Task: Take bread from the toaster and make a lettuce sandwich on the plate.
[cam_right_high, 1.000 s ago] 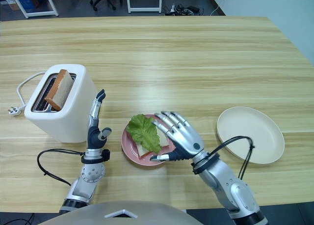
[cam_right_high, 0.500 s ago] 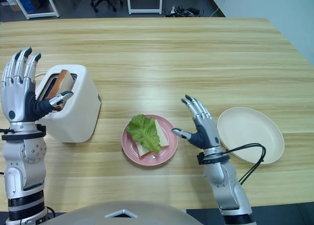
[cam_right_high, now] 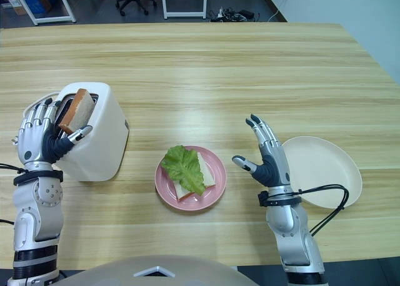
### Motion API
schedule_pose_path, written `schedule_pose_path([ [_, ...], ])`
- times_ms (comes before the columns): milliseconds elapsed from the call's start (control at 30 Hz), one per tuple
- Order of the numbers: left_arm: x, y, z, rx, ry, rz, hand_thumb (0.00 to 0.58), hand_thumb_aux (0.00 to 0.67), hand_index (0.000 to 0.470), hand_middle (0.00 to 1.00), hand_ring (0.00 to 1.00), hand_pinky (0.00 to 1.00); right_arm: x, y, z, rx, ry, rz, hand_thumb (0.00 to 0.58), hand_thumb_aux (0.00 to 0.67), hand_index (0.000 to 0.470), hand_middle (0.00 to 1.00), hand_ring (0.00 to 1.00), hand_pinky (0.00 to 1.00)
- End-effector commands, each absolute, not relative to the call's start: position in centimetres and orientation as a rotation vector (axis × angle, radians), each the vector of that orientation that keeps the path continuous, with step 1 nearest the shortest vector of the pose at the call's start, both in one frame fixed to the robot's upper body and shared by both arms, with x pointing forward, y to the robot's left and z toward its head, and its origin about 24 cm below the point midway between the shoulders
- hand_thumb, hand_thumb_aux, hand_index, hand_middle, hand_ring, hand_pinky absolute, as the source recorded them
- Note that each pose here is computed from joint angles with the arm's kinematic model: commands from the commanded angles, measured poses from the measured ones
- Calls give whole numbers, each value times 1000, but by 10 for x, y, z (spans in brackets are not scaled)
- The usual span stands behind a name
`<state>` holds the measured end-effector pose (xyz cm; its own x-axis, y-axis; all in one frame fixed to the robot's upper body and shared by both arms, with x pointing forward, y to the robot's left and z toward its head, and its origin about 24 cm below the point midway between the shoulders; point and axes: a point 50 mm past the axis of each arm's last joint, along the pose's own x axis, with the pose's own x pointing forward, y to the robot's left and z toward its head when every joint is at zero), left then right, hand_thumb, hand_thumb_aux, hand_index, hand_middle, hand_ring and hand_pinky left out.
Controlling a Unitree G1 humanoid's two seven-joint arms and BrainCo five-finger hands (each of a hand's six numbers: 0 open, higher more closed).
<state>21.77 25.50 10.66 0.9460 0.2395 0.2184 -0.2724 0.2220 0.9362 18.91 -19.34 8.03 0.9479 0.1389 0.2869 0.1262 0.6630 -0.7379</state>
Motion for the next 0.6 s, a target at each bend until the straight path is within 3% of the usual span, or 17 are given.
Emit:
schedule_pose_path([
  [33,216,253,95,1257,-2,335,580,670,470,0,0,0,190,-195,77,-856,-319,7,0,0,0,0,0,0],
  [400,218,239,126,1196,-310,494,580,670,470,0,0,0,193,-195,70,-874,-299,3,0,0,0,0,0,0],
  [600,211,239,171,1170,-620,713,580,670,470,0,0,0,194,-194,65,-865,-289,3,0,0,0,0,0,0],
])
